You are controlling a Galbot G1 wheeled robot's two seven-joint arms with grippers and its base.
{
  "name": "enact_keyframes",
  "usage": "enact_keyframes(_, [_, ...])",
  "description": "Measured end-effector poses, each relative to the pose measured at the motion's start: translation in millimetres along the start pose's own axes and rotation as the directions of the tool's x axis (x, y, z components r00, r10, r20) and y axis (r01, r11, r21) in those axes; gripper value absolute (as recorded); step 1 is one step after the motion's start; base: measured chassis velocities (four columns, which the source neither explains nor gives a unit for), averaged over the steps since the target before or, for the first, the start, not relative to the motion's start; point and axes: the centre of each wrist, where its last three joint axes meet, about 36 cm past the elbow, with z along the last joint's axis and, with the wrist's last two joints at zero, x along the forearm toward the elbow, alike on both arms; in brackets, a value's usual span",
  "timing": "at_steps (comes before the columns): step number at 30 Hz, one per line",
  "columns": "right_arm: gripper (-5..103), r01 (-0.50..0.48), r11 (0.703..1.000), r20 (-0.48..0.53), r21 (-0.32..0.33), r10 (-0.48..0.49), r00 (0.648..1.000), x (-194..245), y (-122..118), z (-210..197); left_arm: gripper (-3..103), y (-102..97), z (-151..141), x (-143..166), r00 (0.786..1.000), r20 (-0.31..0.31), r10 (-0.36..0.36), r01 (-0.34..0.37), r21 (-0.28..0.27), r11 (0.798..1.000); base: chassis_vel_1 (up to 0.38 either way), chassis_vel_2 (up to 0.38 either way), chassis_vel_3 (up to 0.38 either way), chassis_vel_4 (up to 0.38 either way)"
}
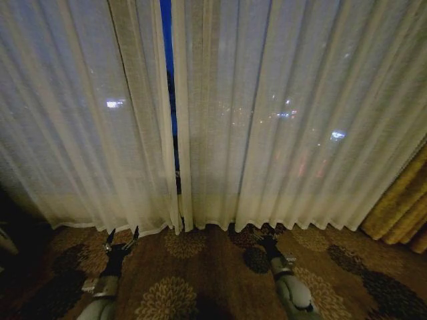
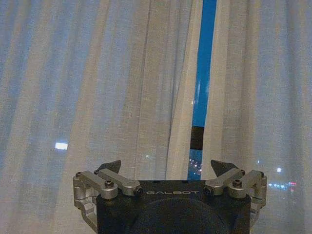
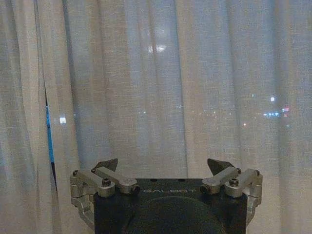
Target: Open the curtains by pulling them apart, changing their state from closed to fully open.
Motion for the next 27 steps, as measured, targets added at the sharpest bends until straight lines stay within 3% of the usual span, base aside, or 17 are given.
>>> enact_keyframes(15, [100, 0.006, 1.000, -0.007, 0.006, -0.006, 1.000, -6.4, -4.4, 6.6, 100, 0.0, 0.0, 0.0, 1.000, 0.000, 0.000, 0.000, 0.000, 1.000, -0.004, 0.012, 0.005, -0.010])
enact_keyframes(27, [100, 0.011, 1.000, 0.002, 0.007, -0.011, 1.000, -17.8, -9.2, 4.7, 100, 0.0, 0.0, -0.1, 1.000, 0.000, 0.000, 0.000, 0.000, 1.000, -0.165, 0.194, 0.145, -0.174])
